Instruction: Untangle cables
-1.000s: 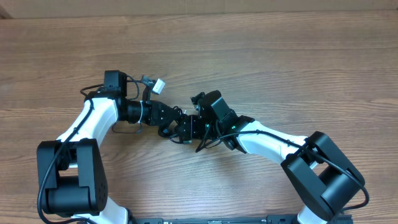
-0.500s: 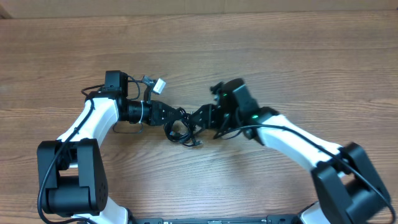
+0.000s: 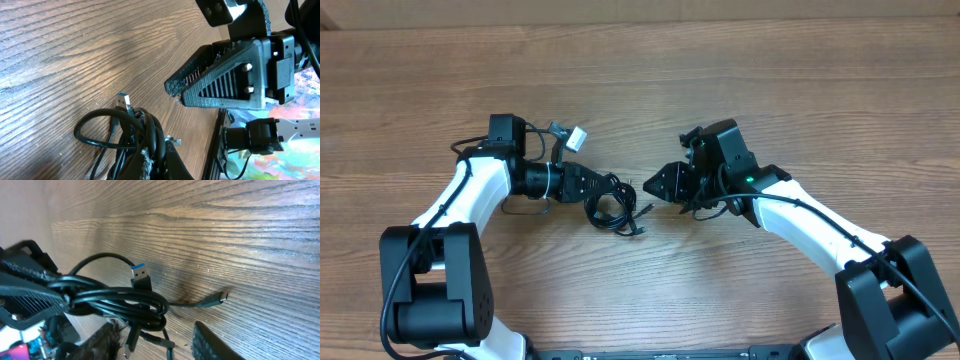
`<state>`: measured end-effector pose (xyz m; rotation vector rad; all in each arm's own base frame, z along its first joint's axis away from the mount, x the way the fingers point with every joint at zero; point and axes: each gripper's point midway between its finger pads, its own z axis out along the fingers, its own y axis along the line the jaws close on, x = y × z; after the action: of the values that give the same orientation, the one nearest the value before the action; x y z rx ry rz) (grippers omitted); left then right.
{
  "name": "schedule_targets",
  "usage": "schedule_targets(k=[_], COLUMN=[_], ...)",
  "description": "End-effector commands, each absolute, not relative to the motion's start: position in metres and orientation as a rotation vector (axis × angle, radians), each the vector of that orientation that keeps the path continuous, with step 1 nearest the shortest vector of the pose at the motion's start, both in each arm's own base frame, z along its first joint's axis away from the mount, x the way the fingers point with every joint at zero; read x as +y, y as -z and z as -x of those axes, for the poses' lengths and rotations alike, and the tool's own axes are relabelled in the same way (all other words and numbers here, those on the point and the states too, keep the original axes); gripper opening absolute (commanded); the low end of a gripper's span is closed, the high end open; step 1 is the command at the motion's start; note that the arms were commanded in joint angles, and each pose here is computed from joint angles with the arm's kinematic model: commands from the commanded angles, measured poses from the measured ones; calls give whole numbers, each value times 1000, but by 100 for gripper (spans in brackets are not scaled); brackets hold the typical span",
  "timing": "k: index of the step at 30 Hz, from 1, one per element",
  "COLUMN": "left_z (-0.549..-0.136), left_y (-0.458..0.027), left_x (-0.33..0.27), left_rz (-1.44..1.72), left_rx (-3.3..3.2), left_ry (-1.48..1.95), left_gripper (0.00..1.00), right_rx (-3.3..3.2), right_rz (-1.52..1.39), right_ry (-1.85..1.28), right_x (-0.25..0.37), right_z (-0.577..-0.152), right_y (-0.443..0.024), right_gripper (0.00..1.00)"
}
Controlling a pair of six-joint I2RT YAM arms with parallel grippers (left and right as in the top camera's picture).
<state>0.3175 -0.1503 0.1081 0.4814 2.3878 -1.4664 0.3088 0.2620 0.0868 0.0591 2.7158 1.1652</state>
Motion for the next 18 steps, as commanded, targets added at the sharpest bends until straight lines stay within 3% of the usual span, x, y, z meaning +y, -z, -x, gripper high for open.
schedule_targets(k=[1,3,5,18], left_z=[-318,-318,-319,-332], left_y=[-115,-115,-114,-101], left_x=[-155,-155,-155,-147], left_rz=[-522,-522,-521,-211], left_rx=[2338,2339,2343,2530], left_ry=[1495,1493,1487,1450], left_gripper=[4,4,4,4], right_rx=[2713,2737,2764,2894], right_rz=[-27,-21,-20,-48], right_ry=[-1159,-1155,-1147,-950], right_x=[264,266,266,277], right_z=[-305,-299,-293,-260], right_y=[-91,-89,-86,-64], right_gripper=[34,26,23,29])
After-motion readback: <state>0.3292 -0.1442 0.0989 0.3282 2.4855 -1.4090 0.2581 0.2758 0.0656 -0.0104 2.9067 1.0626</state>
